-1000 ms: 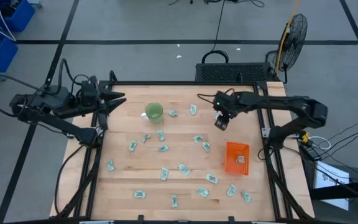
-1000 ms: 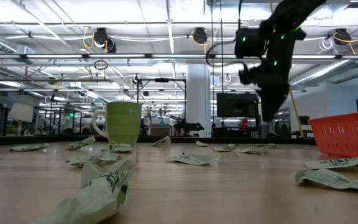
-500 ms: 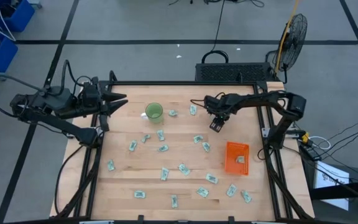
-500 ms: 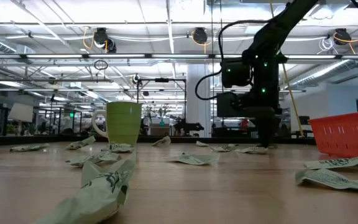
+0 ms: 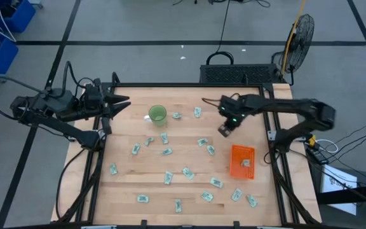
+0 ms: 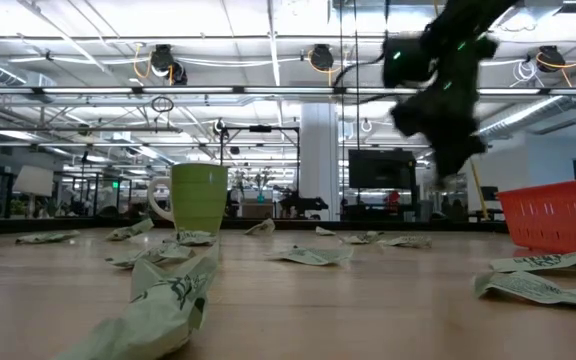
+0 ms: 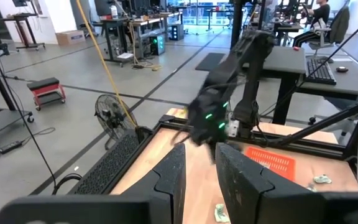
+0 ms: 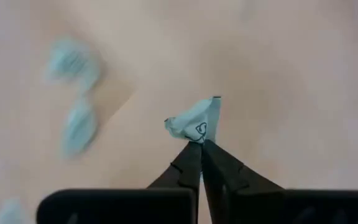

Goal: Pick and place Stevia / Truvia into bins
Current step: Put the stevia packet into the orange basket

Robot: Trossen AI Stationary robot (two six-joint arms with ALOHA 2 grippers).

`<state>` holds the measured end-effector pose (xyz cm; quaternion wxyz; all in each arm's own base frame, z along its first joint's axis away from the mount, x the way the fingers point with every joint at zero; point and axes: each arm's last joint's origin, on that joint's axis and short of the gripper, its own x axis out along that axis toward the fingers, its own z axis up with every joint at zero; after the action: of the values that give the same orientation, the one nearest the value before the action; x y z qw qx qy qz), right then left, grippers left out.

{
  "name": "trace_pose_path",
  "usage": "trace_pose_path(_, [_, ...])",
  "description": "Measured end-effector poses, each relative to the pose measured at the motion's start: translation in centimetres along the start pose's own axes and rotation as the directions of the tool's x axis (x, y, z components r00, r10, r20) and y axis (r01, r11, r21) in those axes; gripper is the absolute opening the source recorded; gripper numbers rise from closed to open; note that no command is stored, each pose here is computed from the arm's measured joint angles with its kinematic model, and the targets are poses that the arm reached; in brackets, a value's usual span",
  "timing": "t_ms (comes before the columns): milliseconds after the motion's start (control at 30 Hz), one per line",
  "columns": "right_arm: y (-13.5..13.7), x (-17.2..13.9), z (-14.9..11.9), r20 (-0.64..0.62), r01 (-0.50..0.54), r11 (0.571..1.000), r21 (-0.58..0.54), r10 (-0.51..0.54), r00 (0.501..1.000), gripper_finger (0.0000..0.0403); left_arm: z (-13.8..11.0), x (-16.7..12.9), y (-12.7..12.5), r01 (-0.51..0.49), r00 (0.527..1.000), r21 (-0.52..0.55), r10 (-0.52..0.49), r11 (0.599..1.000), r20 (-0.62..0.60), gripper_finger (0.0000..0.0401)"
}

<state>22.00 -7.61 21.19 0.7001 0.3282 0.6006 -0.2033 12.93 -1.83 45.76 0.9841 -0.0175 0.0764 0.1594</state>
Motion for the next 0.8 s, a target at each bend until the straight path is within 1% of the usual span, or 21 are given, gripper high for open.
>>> trace_pose_path(100, [1.4, -2.4, -2.9, -0.052, -0.136, 0.990, 0.040, 0.138, 0.989, 0.0002, 0.0, 0.0, 0.0, 0.000, 1.000, 0.000, 0.000, 1.000, 0.000, 0.0093])
trace_pose_path(167, [2.3, -3.5, -4.9, -0.083, -0.175, 0.983, 0.064, 0.180, 0.980, 0.0002, 0.0, 0.0, 0.0, 0.000, 1.000, -0.005, 0.000, 1.000, 0.000, 0.0093])
trace_pose_path(300, [3.5, -3.5, -8.2, -0.143, -0.120, 0.990, 0.075, 0.130, 0.981, 0.0001, 0.0, 0.0, 0.0, 0.000, 1.000, -0.029, 0.000, 1.000, 0.000, 0.0093])
trace_pose_path(433, [4.8, -1.7, -9.7, -0.172, -0.093, 0.993, 0.070, 0.104, 0.980, 0.0005, 0.0, 0.0, 0.0, -0.001, 1.000, -0.029, 0.001, 1.000, 0.000, 0.0093])
trace_pose_path(533, [5.4, 0.1, -10.3, -0.191, -0.089, 0.996, 0.014, 0.090, 0.977, 0.0015, 0.0, 0.0, 0.0, -0.002, 1.000, -0.029, 0.002, 1.000, 0.001, 0.0093])
trace_pose_path(633, [5.2, 1.6, -10.5, -0.233, -0.032, 0.999, -0.004, 0.030, 0.972, 0.0028, 0.0, 0.0, 0.0, -0.003, 1.000, -0.029, 0.003, 1.000, 0.001, 0.0093])
trace_pose_path(733, [4.8, 2.0, -10.3, -0.224, 0.031, 1.000, -0.005, -0.031, 0.974, 0.0041, 0.0, 0.0, 0.0, -0.003, 1.000, -0.030, 0.003, 1.000, 0.001, 0.0093])
trace_pose_path(800, [4.6, 2.2, -10.2, -0.222, 0.047, 0.999, -0.015, -0.050, 0.974, 0.0049, 0.0, 0.0, 0.0, -0.003, 1.000, -0.032, 0.003, 0.999, 0.001, 0.0093])
